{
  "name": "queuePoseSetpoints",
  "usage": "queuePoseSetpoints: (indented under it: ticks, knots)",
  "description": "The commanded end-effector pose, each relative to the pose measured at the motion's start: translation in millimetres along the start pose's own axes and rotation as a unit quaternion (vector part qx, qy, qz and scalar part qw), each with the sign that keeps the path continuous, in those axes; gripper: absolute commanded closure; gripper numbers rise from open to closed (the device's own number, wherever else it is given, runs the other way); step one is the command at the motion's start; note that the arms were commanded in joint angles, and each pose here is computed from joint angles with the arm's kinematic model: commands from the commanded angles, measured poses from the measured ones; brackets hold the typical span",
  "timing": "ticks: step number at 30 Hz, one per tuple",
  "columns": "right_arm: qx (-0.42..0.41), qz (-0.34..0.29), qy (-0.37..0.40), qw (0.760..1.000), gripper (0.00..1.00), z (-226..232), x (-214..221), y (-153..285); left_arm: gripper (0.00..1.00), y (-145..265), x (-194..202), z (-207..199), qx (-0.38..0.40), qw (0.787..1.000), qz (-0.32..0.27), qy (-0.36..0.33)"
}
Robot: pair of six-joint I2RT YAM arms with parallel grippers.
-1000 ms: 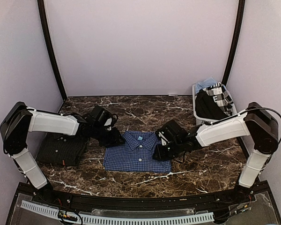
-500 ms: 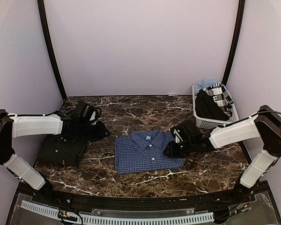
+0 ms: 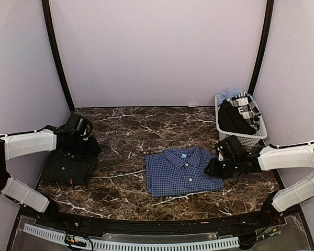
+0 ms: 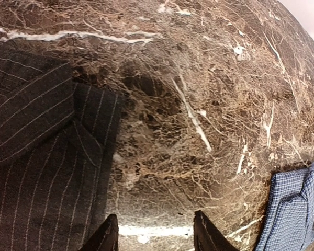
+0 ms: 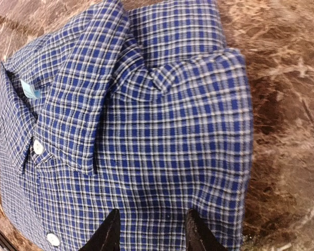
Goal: Fold and stack the long sleeve shirts
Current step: Adjust the square-folded shirt at the center of the board, then move the square-folded shirt to the center of the board.
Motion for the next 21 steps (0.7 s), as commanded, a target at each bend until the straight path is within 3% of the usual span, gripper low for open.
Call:
queuePoseSetpoints:
  ticks: [1,6,13,21]
  knots:
    - [0.022,-0.039,-0.019,0.999,0.57,-10.9,-8.6,21.8,0.51,-1.3,6.0,20.7,-0.047,0.999,0.011,-0.008]
    - [-0.004,-0.089,-0.010,0.996,0.43,4.4,-29.9,54.3,0.47,-9.2,9.8,28.7,-0.065,0.998,0.021,-0.004]
    - [-0.035,-0.179,0.008,0.983,0.03,24.2,-62.5,99.8,0.41,-21.2,14.9,38.3,-0.098,0.995,0.034,-0.003]
    - [-0.055,-0.223,0.030,0.973,0.01,44.8,-85.8,118.2,0.40,-31.8,18.1,45.2,-0.124,0.991,0.045,-0.004]
Point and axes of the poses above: each gripper's point midway between its finger pads, its own y axis back along the fingers, its own z axis along the line the jaws close on, x = y × z, the point moved 5 cm from there along y, back along the fingers, and after that the axes turned 5 degrees about -y, right-handed, at the moved point
